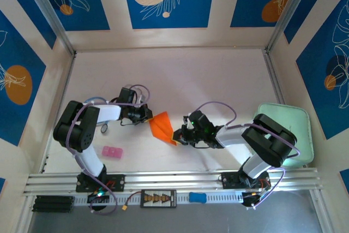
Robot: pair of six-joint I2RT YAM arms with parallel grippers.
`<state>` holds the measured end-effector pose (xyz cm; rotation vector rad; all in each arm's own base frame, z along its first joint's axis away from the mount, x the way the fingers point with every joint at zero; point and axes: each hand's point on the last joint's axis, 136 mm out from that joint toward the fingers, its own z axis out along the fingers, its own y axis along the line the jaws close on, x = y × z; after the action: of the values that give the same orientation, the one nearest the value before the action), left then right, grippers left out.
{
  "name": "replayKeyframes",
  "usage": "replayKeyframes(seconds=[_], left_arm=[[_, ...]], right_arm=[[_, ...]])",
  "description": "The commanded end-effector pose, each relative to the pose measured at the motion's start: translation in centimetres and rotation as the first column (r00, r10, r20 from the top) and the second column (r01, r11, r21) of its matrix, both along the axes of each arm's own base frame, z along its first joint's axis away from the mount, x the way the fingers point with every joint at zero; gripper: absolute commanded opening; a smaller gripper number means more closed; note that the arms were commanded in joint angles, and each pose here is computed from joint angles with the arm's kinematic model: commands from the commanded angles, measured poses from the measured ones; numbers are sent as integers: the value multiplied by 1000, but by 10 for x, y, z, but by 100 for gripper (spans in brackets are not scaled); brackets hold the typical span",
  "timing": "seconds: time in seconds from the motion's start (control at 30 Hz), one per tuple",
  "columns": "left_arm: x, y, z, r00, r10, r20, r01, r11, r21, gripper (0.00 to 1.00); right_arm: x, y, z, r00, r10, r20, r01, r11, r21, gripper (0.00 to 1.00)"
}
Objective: Fold a paper plane with a square sheet of paper (pick it up from the middle)
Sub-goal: Turn over the paper at the center of the table.
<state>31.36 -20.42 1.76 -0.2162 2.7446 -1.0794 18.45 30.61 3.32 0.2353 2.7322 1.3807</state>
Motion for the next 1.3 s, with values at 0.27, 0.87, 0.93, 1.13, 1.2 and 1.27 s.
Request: replayKeyframes(seconds=[0.27,0.87,0.93,1.13,1.2,1.27], left_arm=[[18,47,-16,994,104,44,-111,968,223,6],[22,43,34,986,103,130,-125,977,175,9],[19,41,48,983,106,153,-129,980,150,10],[1,23,77,977,91,194,-107,991,76,12],[-6,19,83,975,91,201,-104,993,57,13],[-13,16,89,974,91,209,-102,994,43,15]], right_arm=[[-23,-16,-13,996,27,-83,-30,999,-45,0],[-23,-26,0,998,34,-47,-37,997,-66,0],[-23,-31,6,999,37,-25,-39,996,-80,0],[-13,-57,39,989,61,138,-28,974,-226,0],[-7,-68,55,975,78,208,-15,958,-287,0],[0,-83,70,958,97,271,12,928,-372,0]])
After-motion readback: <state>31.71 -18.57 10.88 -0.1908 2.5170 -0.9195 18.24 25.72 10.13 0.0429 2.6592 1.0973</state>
